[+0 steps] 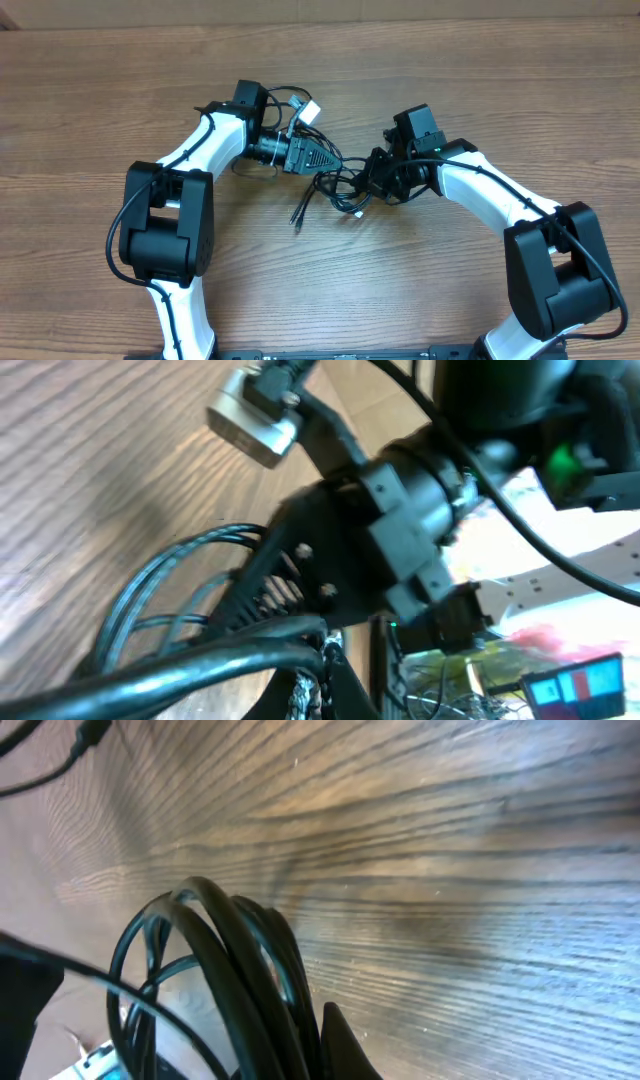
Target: Untangle cables
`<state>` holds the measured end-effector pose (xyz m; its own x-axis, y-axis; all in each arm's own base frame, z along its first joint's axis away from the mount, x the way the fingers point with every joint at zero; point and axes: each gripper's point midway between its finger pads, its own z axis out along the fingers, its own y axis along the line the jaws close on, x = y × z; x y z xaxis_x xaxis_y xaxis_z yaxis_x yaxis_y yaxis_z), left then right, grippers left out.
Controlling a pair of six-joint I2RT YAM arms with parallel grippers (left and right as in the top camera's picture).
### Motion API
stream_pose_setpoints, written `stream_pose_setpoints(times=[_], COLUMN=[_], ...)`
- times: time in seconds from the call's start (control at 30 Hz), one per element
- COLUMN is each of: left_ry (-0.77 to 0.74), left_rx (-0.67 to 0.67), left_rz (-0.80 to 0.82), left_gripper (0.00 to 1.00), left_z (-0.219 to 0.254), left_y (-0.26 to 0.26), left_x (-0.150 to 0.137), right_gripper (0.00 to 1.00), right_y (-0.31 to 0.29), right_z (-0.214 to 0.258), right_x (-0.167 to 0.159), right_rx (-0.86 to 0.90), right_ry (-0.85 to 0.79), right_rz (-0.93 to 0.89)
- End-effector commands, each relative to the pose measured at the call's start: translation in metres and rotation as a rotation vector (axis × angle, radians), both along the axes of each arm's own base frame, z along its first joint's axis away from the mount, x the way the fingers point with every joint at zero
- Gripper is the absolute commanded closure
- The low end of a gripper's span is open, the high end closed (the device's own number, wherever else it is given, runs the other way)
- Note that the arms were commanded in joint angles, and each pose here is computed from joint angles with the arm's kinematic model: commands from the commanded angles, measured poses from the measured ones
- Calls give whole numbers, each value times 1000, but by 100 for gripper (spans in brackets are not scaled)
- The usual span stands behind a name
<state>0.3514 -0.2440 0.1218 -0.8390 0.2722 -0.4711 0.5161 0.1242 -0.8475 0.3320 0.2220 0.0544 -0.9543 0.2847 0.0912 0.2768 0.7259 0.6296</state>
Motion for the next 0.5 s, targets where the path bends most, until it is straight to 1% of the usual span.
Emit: stream_pose_setpoints(times=[0.0,0.07,0.2,0.37,0.47], left_ry=[85,105,129,225,216], left_rx=[107,136,138,152,170], left_rz=[46,64,70,107,113], left_gripper=[96,96,96,96,95], left_z=[-20,-24,-24,-23,-26], left_y=[2,3,3,3,4], left_x=[6,8,8,10,12], right_gripper=[96,96,96,96,96], right_y=[16,17,2,-3,-3], right_z=[4,-2,-16,-19,-19], right_x=[-11,-13,-7,-8,-7], right_rx=[32,-31,-177,-205,-210], right_ry=[-40,-89,-120,-114,-116], right_rz=[106,151,117,110,108])
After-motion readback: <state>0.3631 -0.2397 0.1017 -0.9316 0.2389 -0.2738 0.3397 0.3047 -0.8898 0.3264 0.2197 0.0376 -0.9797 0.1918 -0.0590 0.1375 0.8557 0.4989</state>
